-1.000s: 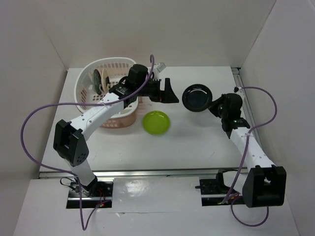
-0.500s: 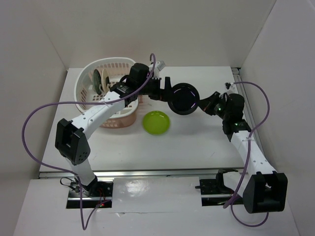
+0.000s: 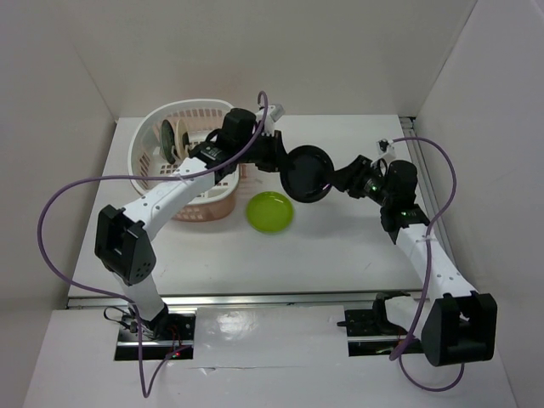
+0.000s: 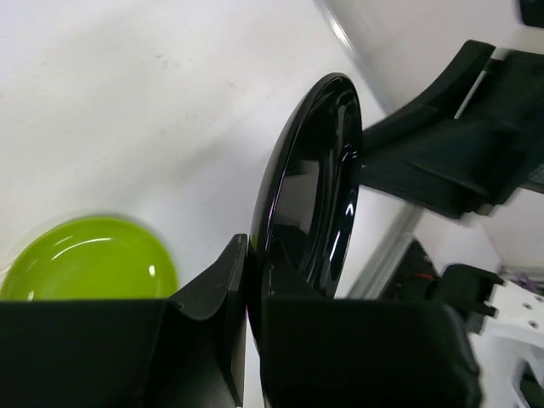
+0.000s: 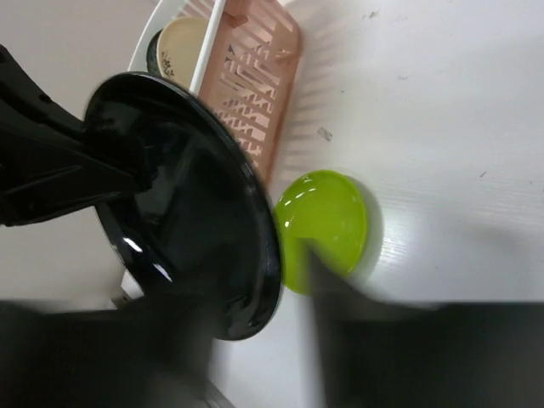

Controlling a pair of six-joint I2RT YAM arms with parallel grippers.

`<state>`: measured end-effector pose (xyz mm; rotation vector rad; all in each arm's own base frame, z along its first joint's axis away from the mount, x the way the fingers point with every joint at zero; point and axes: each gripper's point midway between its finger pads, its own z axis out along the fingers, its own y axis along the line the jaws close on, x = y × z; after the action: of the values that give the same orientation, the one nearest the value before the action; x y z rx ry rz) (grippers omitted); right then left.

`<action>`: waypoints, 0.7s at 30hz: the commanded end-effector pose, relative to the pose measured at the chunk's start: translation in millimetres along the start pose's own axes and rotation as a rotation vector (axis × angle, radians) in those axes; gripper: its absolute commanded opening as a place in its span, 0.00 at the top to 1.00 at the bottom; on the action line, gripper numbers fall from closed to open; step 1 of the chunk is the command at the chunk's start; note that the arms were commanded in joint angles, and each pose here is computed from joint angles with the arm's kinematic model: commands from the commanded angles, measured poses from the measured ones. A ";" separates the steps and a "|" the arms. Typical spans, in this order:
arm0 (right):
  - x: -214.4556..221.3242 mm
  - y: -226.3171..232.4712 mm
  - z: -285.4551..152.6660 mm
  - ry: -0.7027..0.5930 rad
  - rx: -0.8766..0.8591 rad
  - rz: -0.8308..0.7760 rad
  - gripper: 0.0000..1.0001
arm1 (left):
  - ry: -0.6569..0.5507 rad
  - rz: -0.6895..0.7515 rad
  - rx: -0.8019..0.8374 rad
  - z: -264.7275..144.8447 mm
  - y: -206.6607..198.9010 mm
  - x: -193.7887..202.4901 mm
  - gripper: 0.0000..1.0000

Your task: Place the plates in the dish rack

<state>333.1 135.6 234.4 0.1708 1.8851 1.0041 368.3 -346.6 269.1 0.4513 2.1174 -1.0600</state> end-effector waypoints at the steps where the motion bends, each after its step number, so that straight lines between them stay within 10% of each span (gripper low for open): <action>1: -30.0 27.8 1.4 -0.078 -0.061 -0.071 0.12 | -0.045 0.051 -0.019 -4.7 -4.4 -12.5 1.00; 7: -26.0 -21.9 5.2 -0.111 0.178 -0.017 0.00 | -0.198 0.161 -0.227 -39.4 4.0 -72.0 1.00; 14: 4.4 -66.8 19.0 -0.017 0.317 0.033 0.00 | -0.443 0.331 -0.868 -122.3 89.3 -148.2 1.00; 21: 21.4 -61.8 26.0 0.047 0.306 -0.009 0.00 | -0.510 0.316 -1.165 -177.3 177.0 -163.4 1.00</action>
<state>355.7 114.2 158.8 0.3880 2.0967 0.7385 492.0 -150.2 333.5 0.0566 1.8631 0.1076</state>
